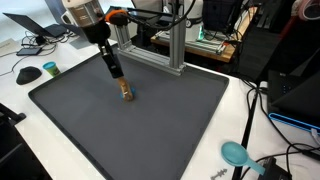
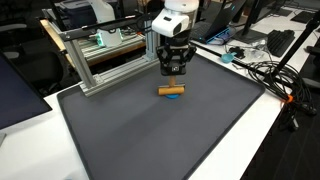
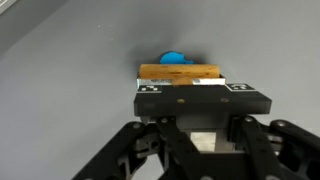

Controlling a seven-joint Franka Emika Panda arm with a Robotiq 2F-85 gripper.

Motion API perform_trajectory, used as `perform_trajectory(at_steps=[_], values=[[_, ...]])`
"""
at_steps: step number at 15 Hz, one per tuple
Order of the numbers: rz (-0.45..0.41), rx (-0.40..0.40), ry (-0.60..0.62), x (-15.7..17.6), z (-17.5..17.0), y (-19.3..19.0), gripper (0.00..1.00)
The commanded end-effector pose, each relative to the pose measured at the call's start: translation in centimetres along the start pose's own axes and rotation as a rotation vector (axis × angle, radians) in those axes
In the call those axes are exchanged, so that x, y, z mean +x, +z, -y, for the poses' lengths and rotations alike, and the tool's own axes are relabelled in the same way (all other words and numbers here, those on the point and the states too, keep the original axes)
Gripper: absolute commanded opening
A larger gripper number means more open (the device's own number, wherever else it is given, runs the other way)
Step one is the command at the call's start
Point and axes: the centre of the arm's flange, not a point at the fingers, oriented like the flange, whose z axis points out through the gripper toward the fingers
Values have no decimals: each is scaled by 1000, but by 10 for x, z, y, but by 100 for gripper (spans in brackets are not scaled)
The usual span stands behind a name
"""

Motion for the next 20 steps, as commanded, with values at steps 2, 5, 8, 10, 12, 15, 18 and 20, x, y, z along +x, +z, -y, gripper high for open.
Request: perform_trajectory(at_steps=[2, 5, 8, 10, 12, 15, 18, 20], values=[[124, -41, 1, 0, -2, 58, 23], [130, -43, 2, 0, -2, 59, 23], [136, -45, 3, 1, -2, 60, 23], [139, -46, 4, 1, -2, 60, 23], [141, -46, 4, 2, -2, 59, 23], [148, -45, 3, 1, -2, 60, 23], [153, -45, 2, 1, -2, 61, 23], [156, -44, -1, 1, -2, 61, 23]])
